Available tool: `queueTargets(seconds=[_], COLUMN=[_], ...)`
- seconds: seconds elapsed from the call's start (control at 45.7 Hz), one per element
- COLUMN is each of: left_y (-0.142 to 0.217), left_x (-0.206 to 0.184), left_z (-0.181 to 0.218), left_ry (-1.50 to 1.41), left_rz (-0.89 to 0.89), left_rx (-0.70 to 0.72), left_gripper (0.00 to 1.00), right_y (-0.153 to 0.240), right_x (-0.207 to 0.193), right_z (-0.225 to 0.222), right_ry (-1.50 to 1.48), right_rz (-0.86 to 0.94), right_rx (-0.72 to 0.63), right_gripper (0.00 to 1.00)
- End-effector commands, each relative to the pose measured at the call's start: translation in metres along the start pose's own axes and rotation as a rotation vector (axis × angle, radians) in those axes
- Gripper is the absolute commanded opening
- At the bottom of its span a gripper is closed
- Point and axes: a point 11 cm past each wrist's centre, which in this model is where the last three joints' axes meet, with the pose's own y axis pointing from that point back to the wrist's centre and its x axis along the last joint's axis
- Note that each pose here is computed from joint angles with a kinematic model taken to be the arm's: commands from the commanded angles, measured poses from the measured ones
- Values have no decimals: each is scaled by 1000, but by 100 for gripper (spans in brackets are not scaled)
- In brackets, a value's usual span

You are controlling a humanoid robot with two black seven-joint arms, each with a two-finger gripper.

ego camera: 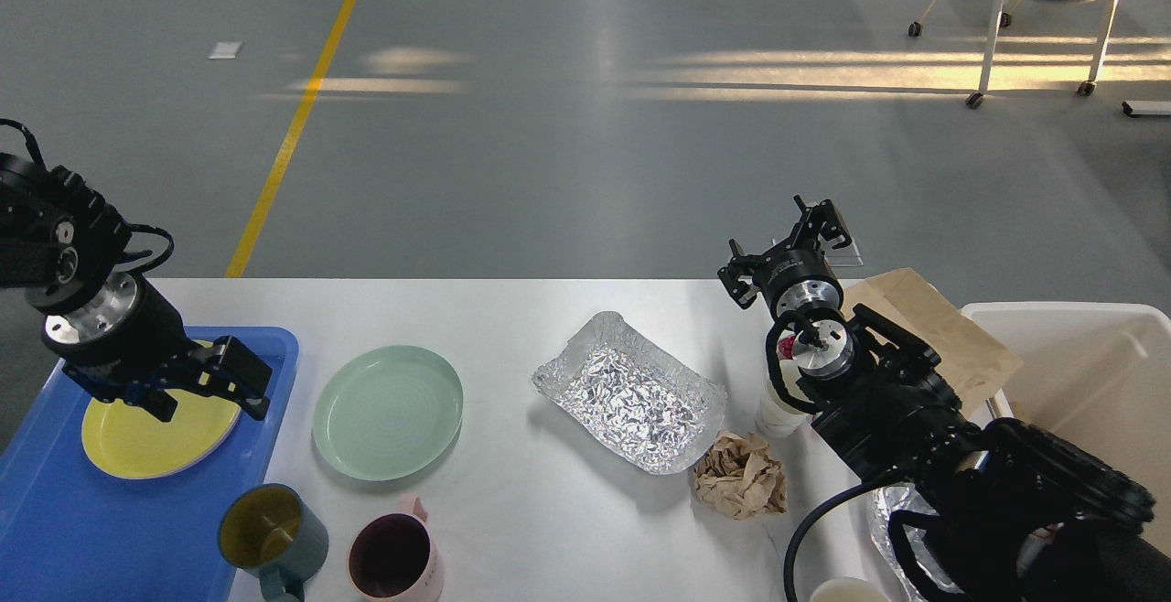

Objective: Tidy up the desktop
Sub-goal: 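Lower the left gripper toward the teal cup beside the tray, then grasp the teal cup with the left gripper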

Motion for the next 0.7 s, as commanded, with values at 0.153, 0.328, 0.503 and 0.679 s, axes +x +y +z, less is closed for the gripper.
queueTargets(seconds=[0.153, 0.328, 0.503, 0.679], left_y=[-51, -77, -90, -90], left_x=[-30, -45, -49, -49], left_z=[-11, -12, -19, -23], left_ry=[19, 16, -2, -9], left_rz=[-95, -105, -83, -89], left_rx=[-13, -36, -4, 26], left_gripper=[100, 99, 99, 99], right_y=[0, 0, 0, 0], right_x=[0, 0, 0, 0], right_z=[0, 0, 0, 0], right_ry=[0, 0, 0, 0], right_rz=[1, 0, 1, 0], right_rx=[0, 0, 0, 0], right_gripper=[100, 100, 100, 100])
